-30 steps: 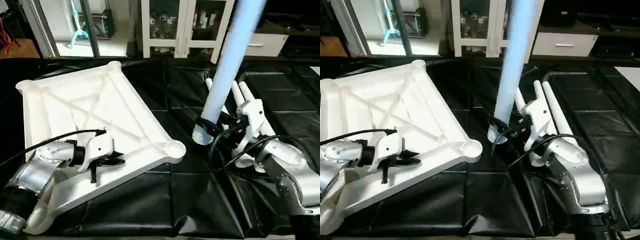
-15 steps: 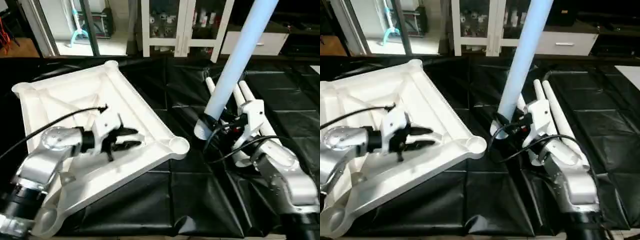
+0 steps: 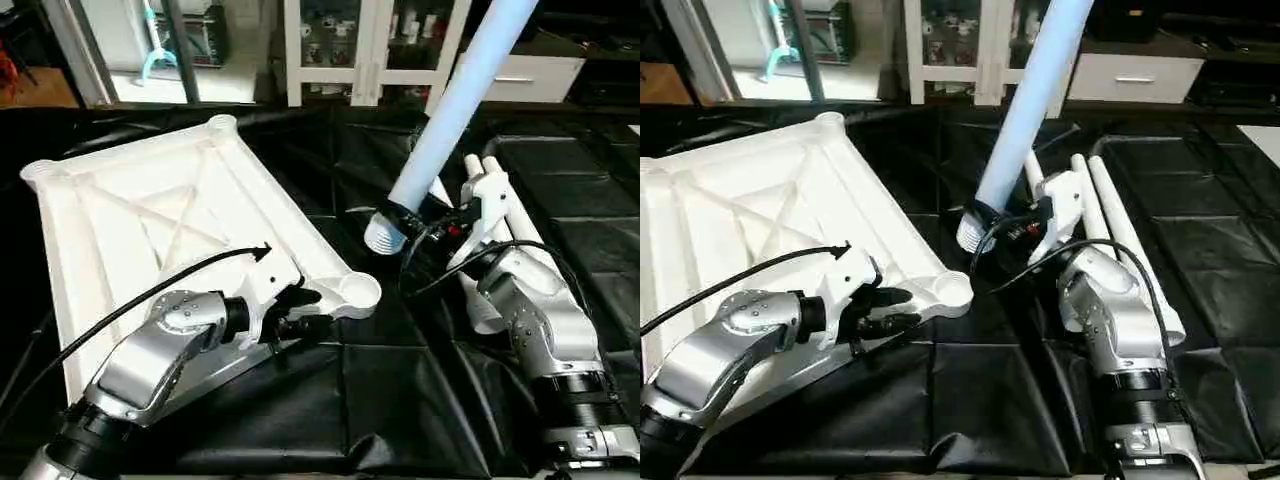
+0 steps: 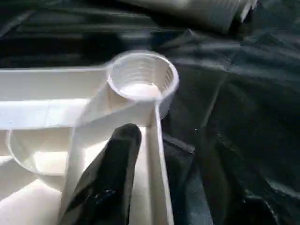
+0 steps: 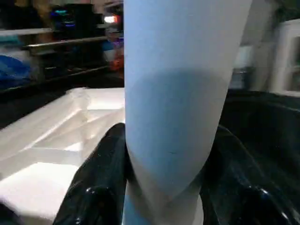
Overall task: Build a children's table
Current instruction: Insert table leg to table base
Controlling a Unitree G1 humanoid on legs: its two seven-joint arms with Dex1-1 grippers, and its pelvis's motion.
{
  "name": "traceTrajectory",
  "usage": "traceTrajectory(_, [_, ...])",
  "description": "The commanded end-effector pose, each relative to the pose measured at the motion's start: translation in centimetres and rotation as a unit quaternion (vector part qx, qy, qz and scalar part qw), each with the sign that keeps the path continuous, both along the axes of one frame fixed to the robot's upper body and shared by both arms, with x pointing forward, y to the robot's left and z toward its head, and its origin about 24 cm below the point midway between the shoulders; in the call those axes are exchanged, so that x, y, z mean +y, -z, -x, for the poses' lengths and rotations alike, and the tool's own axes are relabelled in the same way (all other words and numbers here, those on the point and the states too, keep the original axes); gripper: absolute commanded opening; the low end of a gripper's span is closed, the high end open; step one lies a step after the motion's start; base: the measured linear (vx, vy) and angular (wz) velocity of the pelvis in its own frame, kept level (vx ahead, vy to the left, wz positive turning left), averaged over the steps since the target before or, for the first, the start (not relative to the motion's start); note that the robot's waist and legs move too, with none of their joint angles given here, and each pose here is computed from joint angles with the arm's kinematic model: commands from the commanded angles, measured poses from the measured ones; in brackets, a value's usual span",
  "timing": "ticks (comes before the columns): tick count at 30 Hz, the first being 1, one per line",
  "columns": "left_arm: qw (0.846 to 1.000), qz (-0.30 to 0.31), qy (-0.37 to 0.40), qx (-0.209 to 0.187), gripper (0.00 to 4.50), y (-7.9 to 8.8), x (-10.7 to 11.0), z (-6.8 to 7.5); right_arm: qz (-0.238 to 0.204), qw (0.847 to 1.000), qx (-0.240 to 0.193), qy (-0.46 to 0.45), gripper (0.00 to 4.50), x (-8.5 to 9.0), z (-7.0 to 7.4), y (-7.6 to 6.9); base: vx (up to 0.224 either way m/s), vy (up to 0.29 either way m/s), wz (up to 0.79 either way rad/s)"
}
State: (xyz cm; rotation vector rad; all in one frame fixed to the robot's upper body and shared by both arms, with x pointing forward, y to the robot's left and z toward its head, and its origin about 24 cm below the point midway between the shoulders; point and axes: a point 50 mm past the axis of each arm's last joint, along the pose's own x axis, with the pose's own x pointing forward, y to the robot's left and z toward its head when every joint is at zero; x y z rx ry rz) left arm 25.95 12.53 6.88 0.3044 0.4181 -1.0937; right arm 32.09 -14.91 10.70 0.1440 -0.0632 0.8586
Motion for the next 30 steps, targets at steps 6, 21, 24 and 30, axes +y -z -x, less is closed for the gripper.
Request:
traceTrajectory(6, [0.998, -0.060, -0.012, -0.009, 2.99, 0.7, 0.7, 0.5, 0.006, 0.999, -0.018, -0.030, 1.88, 0.2, -0.3, -0.4, 0.000, 0.000, 0.00])
traceTrajectory(21, [0.993, -0.113, 0.017, 0.022, 2.61, 1.3, 2.1, 2.4, 0.006, 0.999, -0.027, -0.043, 1.88, 0.3, -0.6, -0.3, 0.000, 0.000, 0.00])
traceTrajectory(24, [0.993, -0.114, 0.019, 0.024, 2.40, 1.2, 2.2, 2.5, 0.006, 0.999, -0.029, -0.041, 1.88, 0.4, -0.7, -0.3, 0.000, 0.000, 0.00])
traceTrajectory(30, [0.997, -0.074, 0.007, 0.012, 1.82, 0.7, 2.1, 2.1, 0.003, 0.999, -0.032, -0.038, 1.88, 0.4, -0.8, -0.3, 0.000, 0.000, 0.00])
